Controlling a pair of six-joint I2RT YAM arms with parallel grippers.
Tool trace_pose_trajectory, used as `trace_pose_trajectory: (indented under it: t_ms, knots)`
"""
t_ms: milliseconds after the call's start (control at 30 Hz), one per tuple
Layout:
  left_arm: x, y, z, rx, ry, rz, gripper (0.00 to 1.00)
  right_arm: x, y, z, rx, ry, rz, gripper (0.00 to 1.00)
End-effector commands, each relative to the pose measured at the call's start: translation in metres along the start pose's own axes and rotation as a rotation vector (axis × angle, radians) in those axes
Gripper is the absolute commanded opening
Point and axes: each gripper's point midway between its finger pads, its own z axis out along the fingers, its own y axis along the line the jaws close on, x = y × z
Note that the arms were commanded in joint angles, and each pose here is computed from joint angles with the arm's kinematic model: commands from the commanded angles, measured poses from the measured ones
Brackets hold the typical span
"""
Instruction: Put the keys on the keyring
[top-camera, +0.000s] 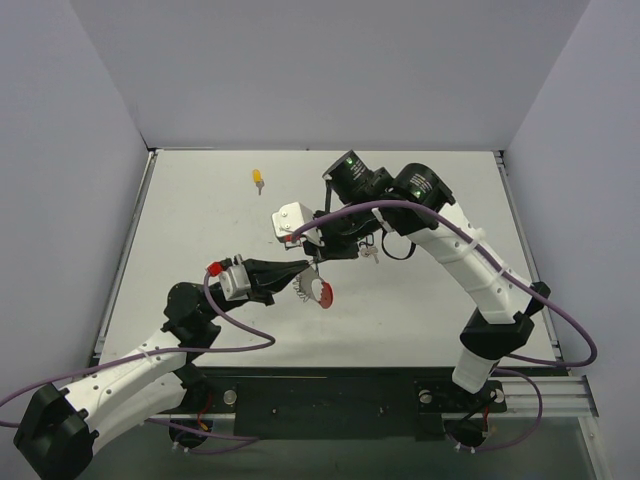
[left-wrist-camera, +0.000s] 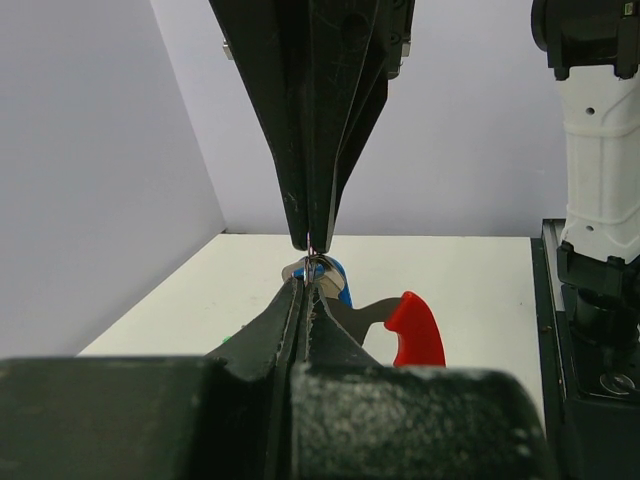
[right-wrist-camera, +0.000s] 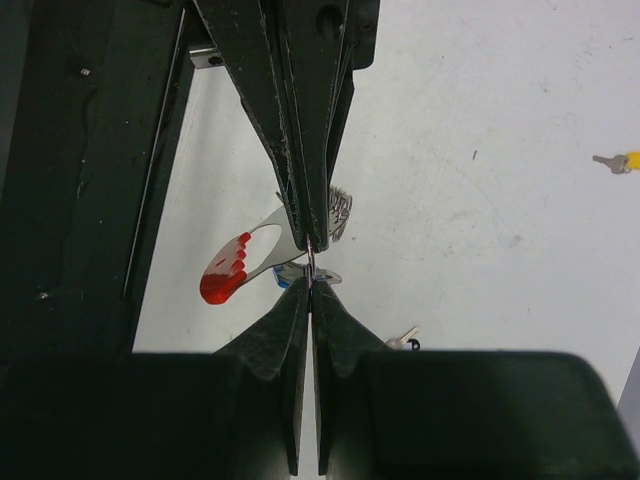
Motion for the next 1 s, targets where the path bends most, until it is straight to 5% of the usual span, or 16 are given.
trace_pose_trajectory:
  t_ms: [0, 400, 967]
  knots:
    - [-0.029, -0.001, 0.006, 0.024, -0.061, 0.062, 0.00, 0.006, 0.009, 0.005, -0.043, 0.024, -0.004, 0.00]
    - [-0.023, 0.008, 0.011, -0.021, -0.001, 0.007, 0.00, 0.014, 0.014, 0.009, -0.048, 0.085, -0.053, 0.00]
    - [-0.037, 0.026, -0.001, -0.129, -0.095, -0.172, 0.00, 0.027, 0.014, 0.006, -0.034, 0.159, -0.118, 0.00]
